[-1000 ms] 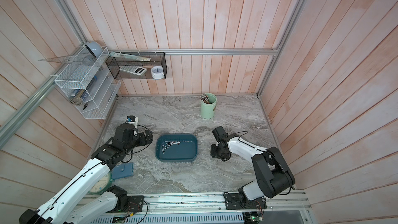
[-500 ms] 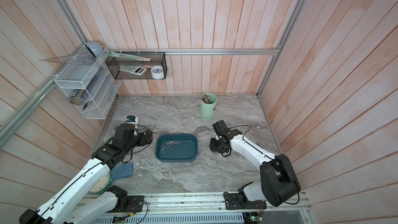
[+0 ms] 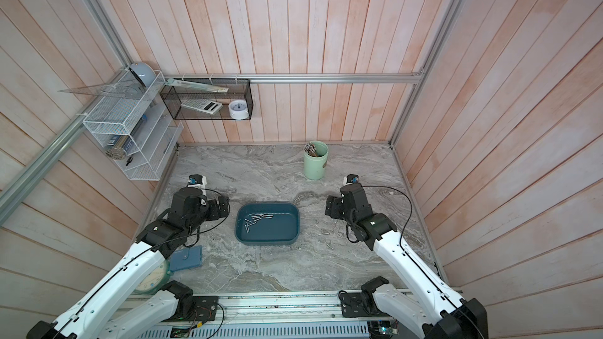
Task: Take out the screws from the storage box
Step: Pick up the screw from the storage box.
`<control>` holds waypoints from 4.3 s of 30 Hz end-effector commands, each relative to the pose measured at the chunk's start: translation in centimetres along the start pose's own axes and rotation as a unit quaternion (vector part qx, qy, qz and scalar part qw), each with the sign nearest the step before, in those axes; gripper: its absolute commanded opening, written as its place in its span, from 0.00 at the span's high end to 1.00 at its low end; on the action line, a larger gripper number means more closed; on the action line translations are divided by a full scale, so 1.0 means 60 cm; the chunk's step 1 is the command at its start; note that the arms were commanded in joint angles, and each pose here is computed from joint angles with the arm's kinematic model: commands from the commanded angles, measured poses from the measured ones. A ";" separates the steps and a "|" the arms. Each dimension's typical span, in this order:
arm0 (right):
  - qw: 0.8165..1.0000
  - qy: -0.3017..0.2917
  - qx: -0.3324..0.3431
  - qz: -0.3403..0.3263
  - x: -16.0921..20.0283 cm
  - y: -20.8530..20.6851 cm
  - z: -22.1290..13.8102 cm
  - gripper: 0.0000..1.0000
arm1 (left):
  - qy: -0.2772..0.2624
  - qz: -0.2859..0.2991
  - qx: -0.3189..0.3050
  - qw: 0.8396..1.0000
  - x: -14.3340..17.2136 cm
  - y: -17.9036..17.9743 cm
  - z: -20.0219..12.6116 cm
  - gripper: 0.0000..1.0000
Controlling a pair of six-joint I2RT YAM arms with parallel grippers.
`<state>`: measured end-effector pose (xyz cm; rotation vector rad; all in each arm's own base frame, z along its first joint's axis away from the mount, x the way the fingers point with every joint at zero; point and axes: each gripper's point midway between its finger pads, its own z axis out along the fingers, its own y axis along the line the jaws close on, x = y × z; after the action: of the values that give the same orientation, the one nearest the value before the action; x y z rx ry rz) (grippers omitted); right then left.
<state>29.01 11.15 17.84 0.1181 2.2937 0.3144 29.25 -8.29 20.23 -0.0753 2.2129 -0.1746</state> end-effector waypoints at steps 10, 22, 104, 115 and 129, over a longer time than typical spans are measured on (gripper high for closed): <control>0.990 0.080 -0.109 0.031 -0.035 0.097 0.033 0.04 | -0.010 0.000 -0.014 1.000 -0.001 0.010 0.003 0.00; 0.943 0.179 -0.156 -0.234 0.084 0.335 0.095 0.40 | -0.020 0.001 -0.027 0.999 -0.006 0.019 -0.001 0.00; 0.860 0.374 -0.062 -0.341 0.323 0.370 0.278 0.75 | 0.094 -0.017 0.020 0.995 0.068 -0.015 0.031 0.04; 0.855 0.369 -0.043 -0.361 0.307 0.358 0.255 0.91 | 0.091 -0.016 0.017 0.996 0.065 -0.013 0.030 0.04; 0.895 0.299 -0.111 -0.310 0.209 0.425 0.178 0.92 | 0.091 -0.015 0.014 0.996 0.066 -0.012 0.031 0.04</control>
<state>28.48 39.85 5.91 -0.9697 2.7378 0.2355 28.20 -9.89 15.60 -0.0870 2.4127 -0.2544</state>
